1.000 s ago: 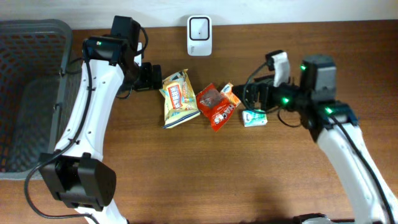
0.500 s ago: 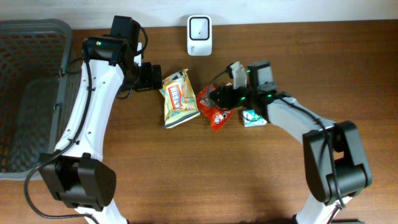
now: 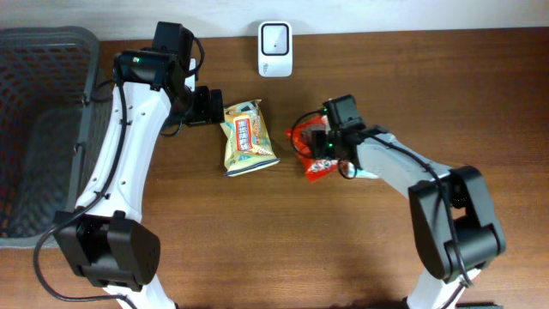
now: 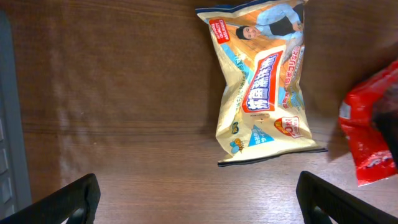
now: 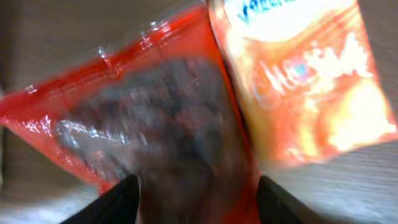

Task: Scan the item barcode
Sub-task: 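Grasp the red snack bag with the right gripper and lift it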

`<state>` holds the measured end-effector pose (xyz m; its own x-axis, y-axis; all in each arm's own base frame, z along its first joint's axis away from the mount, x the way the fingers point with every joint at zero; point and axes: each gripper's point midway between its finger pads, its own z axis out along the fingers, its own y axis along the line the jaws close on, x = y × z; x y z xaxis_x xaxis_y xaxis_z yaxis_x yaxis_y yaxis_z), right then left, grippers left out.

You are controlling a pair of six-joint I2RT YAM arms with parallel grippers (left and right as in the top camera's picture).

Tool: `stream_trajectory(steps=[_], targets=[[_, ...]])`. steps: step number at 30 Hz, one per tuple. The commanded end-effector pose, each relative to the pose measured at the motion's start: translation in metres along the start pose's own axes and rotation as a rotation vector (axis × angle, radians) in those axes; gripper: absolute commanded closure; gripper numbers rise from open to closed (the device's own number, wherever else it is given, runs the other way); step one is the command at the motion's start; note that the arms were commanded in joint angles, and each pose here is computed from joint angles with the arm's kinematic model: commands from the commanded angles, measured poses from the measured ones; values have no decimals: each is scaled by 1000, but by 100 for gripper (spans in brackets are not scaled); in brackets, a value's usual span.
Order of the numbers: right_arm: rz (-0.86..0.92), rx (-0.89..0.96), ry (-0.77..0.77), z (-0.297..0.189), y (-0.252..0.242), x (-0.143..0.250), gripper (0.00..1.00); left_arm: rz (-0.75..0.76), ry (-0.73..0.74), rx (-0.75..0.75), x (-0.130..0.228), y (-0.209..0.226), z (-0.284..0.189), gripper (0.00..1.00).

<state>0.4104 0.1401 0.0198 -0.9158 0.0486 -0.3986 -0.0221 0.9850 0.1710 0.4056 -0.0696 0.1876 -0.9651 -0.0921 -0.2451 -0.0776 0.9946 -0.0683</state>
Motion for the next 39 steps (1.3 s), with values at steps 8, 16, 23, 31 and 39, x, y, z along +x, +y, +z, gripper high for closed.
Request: stream_trajectory(steps=[8,16,23,31,39], targets=[[-64,-57,-28,-12,11,-18,22,-11,0,7,0,-1,0,1],[-148,-164,44,18,27,-3,82,-11,0,8,0,-1,-1,1],[108,-592,251,-68,55,-26,96,-11,0,7,0,-1,0,1],[496,-1107,536,-168,50,-8,96,-11,0,7,0,-1,0,1],[307,-1217,589,-205,86,33,96,-11,0,7,0,-1,0,1]])
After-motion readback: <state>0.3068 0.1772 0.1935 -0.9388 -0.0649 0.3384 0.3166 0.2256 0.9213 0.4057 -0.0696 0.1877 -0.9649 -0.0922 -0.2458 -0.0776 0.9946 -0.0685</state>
